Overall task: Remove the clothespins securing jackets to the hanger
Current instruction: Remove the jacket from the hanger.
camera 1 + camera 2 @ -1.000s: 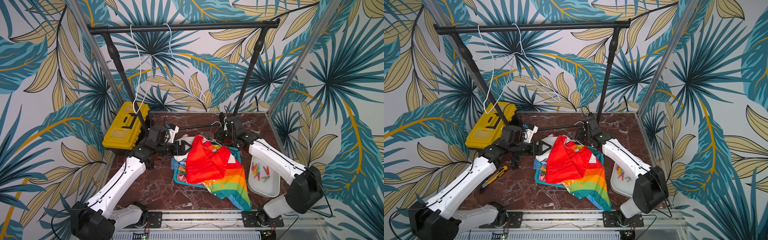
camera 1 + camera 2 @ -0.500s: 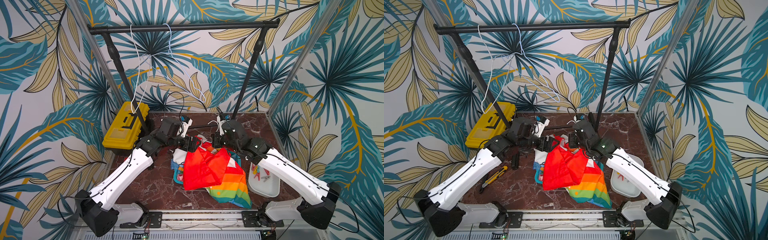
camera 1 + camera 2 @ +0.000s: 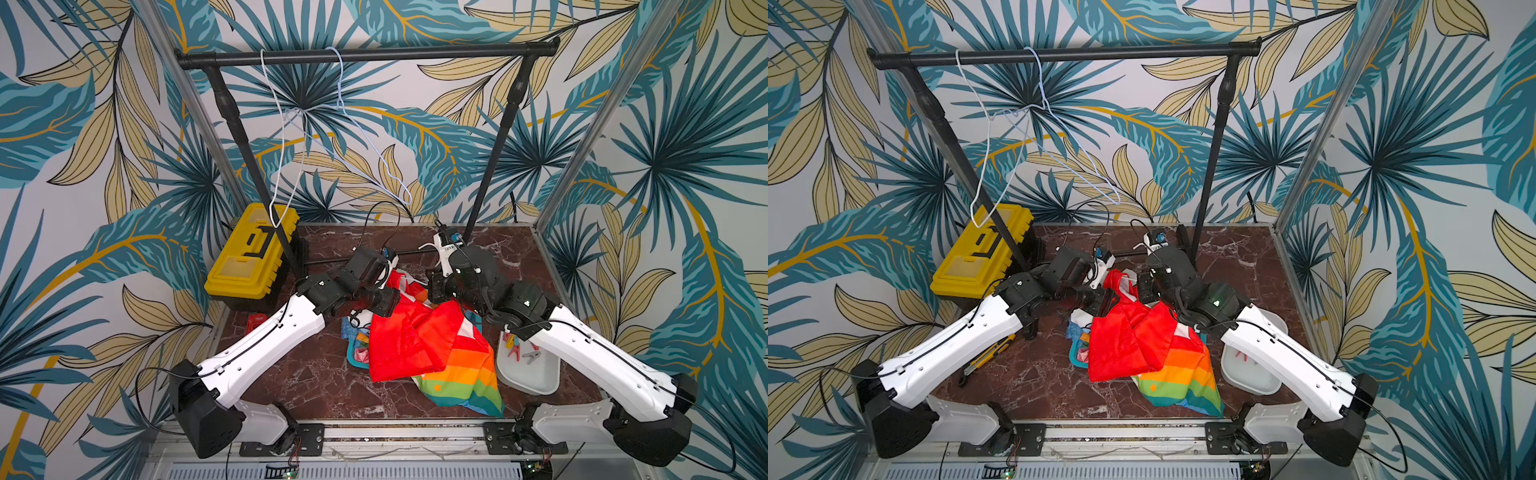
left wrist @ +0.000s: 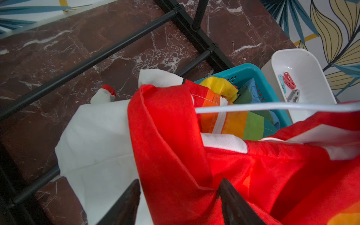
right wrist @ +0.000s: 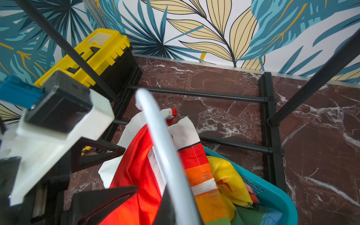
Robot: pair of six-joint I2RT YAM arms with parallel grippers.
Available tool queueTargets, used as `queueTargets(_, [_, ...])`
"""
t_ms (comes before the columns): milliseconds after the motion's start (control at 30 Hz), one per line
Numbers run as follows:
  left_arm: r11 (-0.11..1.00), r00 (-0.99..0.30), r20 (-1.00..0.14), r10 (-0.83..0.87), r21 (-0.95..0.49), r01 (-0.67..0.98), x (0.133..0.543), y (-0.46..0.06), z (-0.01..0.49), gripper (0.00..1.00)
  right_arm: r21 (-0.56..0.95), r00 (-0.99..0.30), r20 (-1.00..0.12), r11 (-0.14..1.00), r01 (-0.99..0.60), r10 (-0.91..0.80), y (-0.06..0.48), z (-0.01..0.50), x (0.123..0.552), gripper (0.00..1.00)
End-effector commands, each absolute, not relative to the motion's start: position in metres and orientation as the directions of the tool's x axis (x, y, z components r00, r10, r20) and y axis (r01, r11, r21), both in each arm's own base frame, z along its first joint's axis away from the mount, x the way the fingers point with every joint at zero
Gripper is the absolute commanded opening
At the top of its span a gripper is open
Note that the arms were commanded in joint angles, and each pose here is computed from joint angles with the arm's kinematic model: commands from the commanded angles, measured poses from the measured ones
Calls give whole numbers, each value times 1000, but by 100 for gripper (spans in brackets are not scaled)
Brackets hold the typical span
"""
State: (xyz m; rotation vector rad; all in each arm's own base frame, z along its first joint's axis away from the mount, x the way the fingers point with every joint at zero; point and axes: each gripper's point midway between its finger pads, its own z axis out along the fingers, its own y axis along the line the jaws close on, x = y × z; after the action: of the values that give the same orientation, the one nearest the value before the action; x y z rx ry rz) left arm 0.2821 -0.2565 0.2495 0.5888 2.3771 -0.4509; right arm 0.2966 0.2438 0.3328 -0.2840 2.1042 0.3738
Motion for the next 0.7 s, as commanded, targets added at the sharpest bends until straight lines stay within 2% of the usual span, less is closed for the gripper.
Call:
queueTargets(0, [856, -672, -684, 282, -137, 498, 289, -254, 264, 55, 129, -492, -868, 924, -361, -71, 240, 344, 290, 0])
queueTargets(133, [857, -673, -686, 275, -142, 495, 291, -255, 266, 30, 132, -483, -872, 912, -387, -79, 246, 345, 285, 0])
queueTargets(200, [859, -676, -686, 271, -145, 491, 291, -255, 265, 23, 133, -476, -876, 908, -398, -81, 247, 346, 283, 0])
queueTargets(333, [881, -676, -691, 255, -122, 457, 296, -249, 265, 0, 128, -466, -879, 890, -437, -102, 252, 347, 276, 0])
queueTargets(500, [909, -676, -701, 227, -97, 406, 303, -238, 266, 0, 116, -464, -876, 879, -463, -129, 249, 342, 267, 0])
queueTargets(667, [959, -681, -718, 144, -70, 276, 315, -210, 267, 0, 125, -470, -871, 860, -494, -143, 241, 338, 251, 0])
